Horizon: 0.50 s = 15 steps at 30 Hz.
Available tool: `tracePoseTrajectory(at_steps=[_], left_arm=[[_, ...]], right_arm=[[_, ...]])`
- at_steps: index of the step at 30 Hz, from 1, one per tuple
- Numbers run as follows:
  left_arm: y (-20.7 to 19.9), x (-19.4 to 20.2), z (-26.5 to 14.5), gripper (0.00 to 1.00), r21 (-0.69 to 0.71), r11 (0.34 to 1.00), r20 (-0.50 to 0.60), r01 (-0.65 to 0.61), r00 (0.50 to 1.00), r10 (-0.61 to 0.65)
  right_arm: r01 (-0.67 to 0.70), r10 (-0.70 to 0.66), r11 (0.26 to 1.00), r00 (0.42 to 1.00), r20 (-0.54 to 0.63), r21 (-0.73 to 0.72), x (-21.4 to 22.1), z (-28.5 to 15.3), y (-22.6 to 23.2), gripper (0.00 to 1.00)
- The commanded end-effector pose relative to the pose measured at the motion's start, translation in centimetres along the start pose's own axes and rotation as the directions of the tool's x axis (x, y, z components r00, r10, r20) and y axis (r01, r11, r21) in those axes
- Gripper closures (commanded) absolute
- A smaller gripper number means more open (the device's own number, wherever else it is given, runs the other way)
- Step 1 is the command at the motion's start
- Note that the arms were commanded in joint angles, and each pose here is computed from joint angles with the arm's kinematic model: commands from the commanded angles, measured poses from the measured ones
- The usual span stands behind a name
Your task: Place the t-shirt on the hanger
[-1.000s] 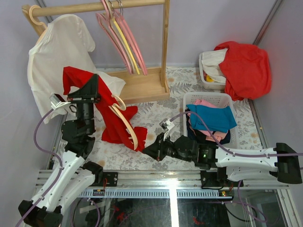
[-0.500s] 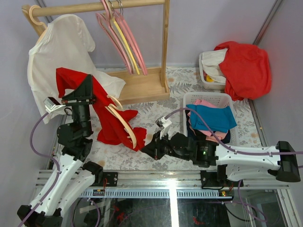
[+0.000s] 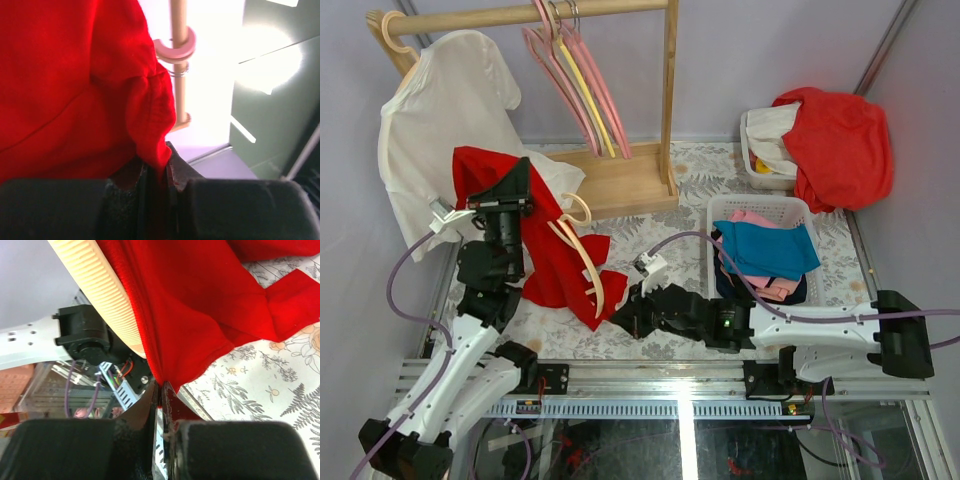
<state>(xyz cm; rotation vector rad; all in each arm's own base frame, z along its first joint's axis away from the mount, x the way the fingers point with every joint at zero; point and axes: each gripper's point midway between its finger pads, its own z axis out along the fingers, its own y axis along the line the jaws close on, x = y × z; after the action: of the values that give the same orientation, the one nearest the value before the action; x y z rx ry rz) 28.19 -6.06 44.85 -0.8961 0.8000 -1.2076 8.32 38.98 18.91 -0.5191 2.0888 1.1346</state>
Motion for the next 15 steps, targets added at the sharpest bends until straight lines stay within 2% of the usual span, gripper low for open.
tracePoseTrajectory(at_steps=[1, 5, 8, 12, 15], left_arm=[[-8.4, -7.7, 0.0, 1.0, 0.212, 0.968, 0.292, 0.134, 0.937, -0.194], [-8.3, -8.0, 0.2, 1.0, 0.2, 0.971, 0.315, 0.128, 0.93, -0.187], [-8.3, -7.7, 0.5, 1.0, 0.187, 0.977, 0.323, 0.104, 0.933, -0.161], [-7.7, -6.9, 0.7, 1.0, 0.178, 0.981, 0.323, 0.073, 0.938, -0.129], [-7.9, -6.1, 0.8, 1.0, 0.179, 0.983, 0.307, 0.04, 0.947, -0.095]], right_arm=[[0.172, -0.102, 0.974, 0.91, -0.401, 0.144, 10.8, -2.1, -5.9, 1.0], [0.188, -0.106, 0.97, 0.897, -0.429, 0.154, 11.9, -1.8, -6.7, 1.0], [0.179, -0.119, 0.979, 0.896, -0.427, 0.102, 12.2, -1.8, -5.5, 1.0], [0.119, -0.149, 0.988, 0.881, -0.448, -0.094, 12.8, -2.4, -1.2, 1.0], [0.039, -0.151, 0.968, 0.883, -0.445, -0.25, 12.7, -3.0, 2.1, 1.0]])
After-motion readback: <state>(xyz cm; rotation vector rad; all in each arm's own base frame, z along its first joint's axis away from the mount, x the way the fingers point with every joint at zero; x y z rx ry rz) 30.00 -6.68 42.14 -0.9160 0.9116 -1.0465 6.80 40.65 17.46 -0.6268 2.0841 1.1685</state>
